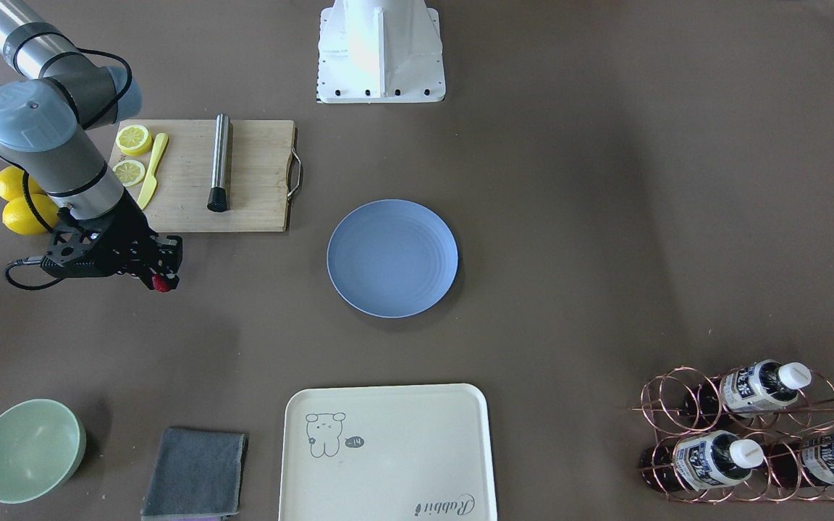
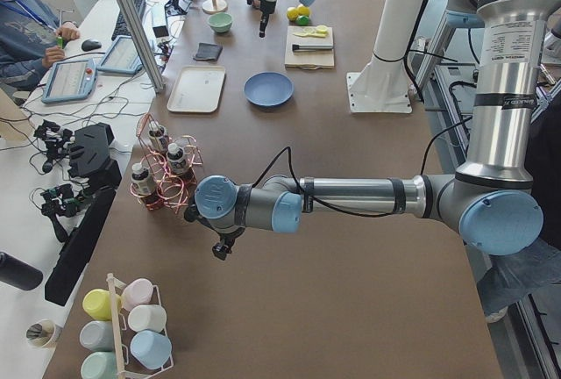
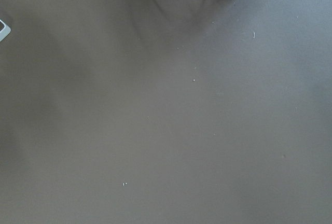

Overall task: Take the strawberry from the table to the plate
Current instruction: 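Carry the strawberry with the right gripper over the blue plate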

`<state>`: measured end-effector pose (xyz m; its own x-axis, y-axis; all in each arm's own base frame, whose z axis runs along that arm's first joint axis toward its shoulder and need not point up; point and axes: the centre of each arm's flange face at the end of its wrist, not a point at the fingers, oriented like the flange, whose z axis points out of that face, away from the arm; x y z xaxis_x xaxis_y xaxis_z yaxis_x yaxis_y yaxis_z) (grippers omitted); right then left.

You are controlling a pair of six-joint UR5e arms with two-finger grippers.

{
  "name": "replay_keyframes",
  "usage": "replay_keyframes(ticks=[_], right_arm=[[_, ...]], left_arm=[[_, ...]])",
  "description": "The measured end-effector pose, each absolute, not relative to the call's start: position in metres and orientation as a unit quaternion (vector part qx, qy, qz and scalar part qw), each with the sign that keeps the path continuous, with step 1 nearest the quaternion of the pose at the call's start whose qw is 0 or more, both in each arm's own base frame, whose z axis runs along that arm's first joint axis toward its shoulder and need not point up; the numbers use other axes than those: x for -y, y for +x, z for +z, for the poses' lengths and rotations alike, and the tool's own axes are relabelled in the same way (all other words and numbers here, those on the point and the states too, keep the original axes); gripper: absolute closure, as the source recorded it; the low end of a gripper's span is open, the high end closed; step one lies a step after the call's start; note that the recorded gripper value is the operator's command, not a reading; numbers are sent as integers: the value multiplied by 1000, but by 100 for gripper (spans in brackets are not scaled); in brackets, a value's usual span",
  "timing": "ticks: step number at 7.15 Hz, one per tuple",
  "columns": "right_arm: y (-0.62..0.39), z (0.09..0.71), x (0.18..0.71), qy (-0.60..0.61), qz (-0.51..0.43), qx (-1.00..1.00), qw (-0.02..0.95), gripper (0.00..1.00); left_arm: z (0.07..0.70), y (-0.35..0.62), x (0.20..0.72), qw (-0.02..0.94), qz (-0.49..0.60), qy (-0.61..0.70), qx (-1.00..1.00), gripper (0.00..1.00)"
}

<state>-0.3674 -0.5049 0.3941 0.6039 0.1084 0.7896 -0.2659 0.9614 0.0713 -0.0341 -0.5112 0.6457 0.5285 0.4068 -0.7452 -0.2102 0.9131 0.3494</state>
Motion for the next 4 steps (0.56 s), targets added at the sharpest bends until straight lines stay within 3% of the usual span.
replay_keyframes(ticks=[4], right_arm=[[-475, 261, 479, 61, 186, 433, 880, 100]], left_arm=[[662, -42, 508, 901, 163, 65, -398, 2]])
